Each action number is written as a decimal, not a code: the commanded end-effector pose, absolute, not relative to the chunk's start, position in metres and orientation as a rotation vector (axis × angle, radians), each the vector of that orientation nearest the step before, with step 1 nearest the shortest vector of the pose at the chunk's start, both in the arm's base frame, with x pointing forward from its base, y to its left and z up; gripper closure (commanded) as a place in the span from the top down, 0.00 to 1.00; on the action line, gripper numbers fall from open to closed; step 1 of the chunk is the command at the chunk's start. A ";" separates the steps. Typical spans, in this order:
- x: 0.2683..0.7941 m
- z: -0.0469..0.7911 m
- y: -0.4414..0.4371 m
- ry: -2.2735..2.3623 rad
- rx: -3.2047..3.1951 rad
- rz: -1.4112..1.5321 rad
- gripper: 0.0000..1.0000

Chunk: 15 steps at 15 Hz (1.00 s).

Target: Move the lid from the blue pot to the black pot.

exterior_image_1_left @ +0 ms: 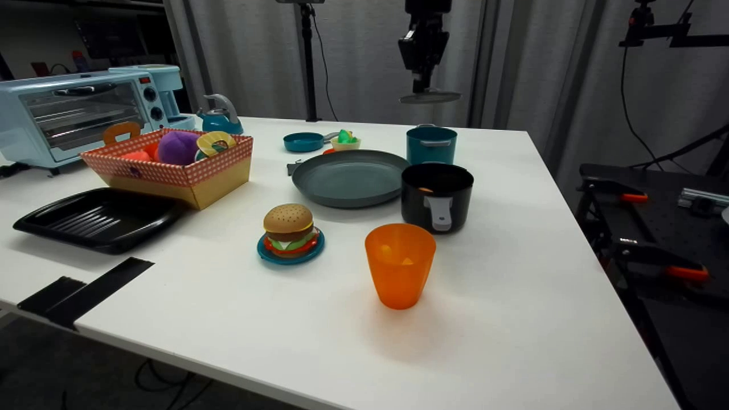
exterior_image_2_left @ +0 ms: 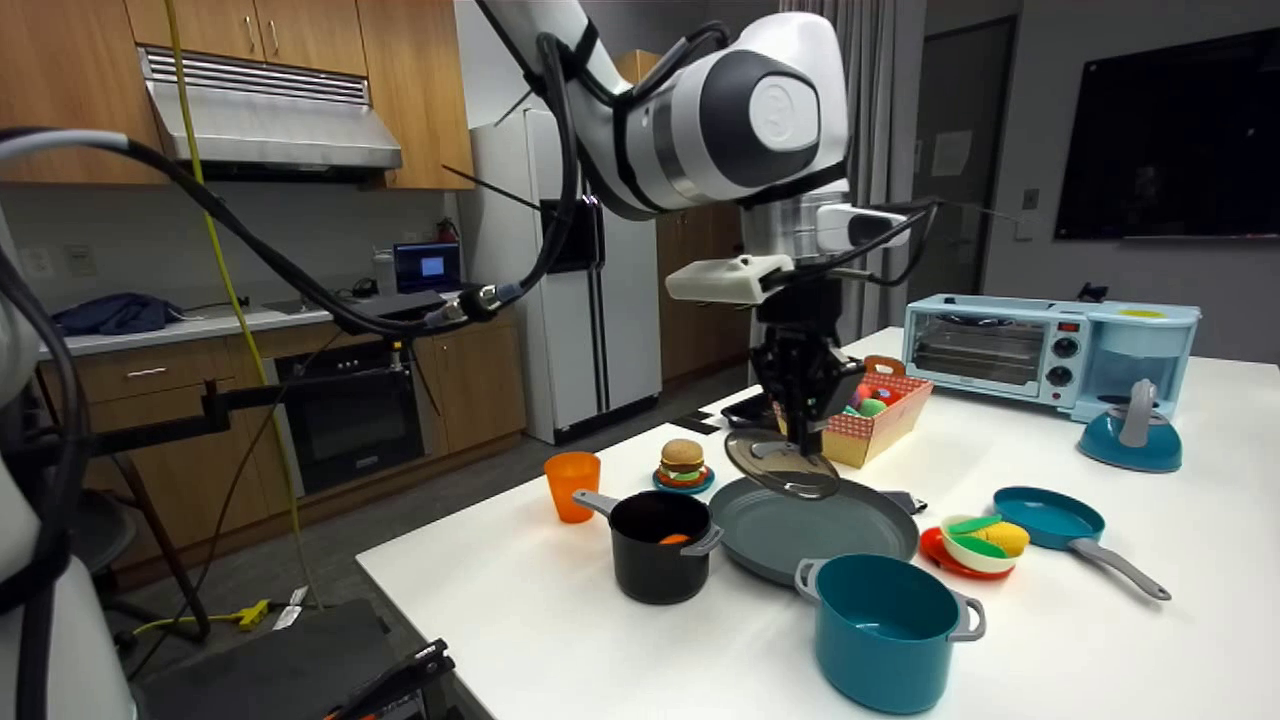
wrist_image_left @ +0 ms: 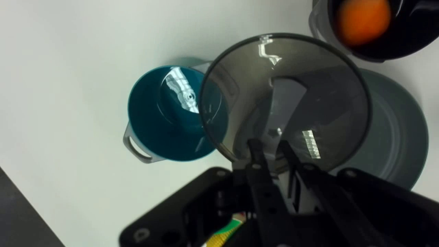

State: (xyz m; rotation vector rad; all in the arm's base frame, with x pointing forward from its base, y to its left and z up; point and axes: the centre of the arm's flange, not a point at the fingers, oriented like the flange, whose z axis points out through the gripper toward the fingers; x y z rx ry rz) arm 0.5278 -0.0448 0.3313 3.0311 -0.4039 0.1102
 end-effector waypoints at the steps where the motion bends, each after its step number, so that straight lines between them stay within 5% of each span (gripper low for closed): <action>1: 0.484 0.329 -0.013 -0.293 3.080 0.006 0.04; 15: 0.449 0.282 0.093 0.212 3.135 0.003 0.04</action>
